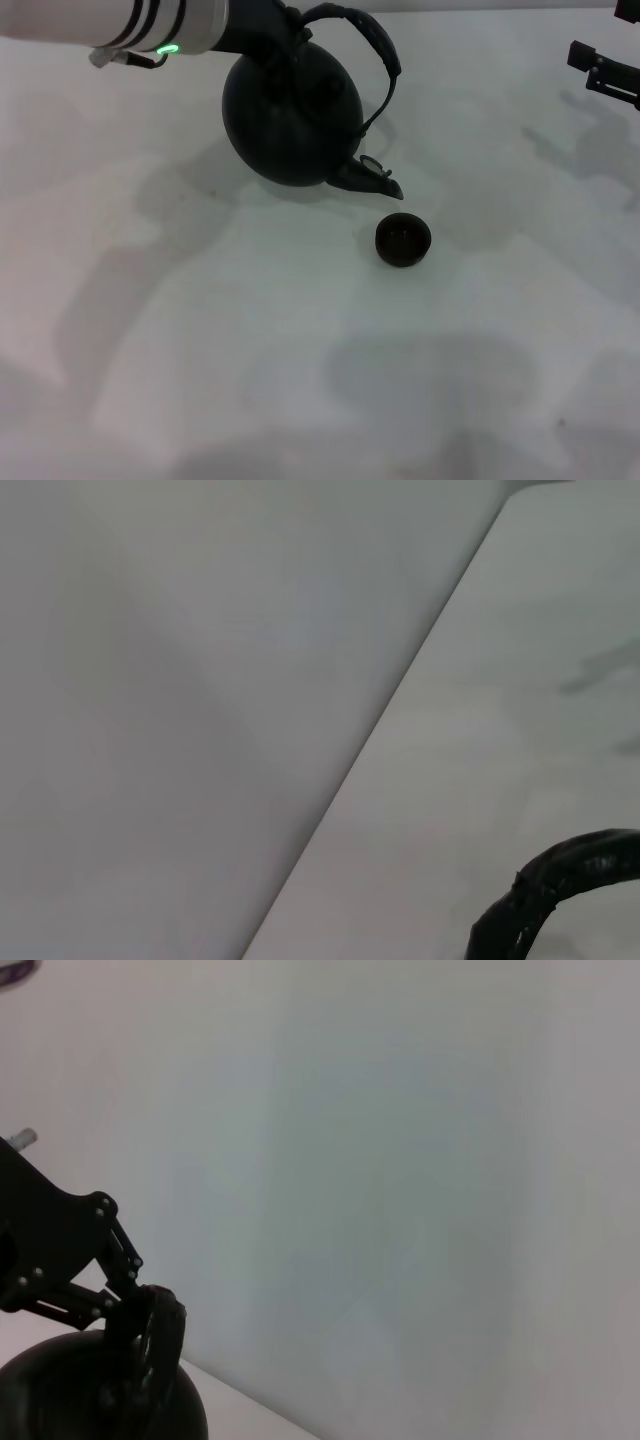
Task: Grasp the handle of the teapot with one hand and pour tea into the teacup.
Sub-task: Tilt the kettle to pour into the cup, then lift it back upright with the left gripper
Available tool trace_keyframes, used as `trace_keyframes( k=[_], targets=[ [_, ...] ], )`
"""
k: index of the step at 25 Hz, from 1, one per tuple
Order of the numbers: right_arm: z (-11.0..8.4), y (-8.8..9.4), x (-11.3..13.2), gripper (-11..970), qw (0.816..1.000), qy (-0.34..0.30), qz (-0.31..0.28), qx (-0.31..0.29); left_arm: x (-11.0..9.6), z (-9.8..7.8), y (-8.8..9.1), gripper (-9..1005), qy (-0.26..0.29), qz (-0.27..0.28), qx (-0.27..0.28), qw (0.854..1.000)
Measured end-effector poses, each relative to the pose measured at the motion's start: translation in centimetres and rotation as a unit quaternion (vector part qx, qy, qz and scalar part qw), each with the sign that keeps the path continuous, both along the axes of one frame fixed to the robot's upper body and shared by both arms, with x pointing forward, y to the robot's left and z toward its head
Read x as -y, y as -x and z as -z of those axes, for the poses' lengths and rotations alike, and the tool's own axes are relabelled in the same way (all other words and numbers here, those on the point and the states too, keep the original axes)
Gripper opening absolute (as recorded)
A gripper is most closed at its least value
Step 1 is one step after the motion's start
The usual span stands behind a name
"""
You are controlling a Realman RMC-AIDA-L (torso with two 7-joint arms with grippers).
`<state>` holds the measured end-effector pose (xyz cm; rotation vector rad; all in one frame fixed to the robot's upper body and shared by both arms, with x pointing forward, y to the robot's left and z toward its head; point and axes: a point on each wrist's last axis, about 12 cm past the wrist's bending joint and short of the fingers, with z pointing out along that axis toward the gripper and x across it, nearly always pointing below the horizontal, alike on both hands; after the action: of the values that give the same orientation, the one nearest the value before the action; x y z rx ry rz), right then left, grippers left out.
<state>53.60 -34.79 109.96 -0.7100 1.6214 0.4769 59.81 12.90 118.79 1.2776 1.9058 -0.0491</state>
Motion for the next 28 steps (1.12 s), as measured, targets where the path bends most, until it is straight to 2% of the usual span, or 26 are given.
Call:
trace_keyframes(
  k=[28],
  targets=[
    [0.2, 0.0, 0.0, 827, 1.000, 0.002, 0.003, 0.000, 2.6, -0.1, 0.7, 136, -0.065, 0.040, 0.024, 0.997]
  ],
)
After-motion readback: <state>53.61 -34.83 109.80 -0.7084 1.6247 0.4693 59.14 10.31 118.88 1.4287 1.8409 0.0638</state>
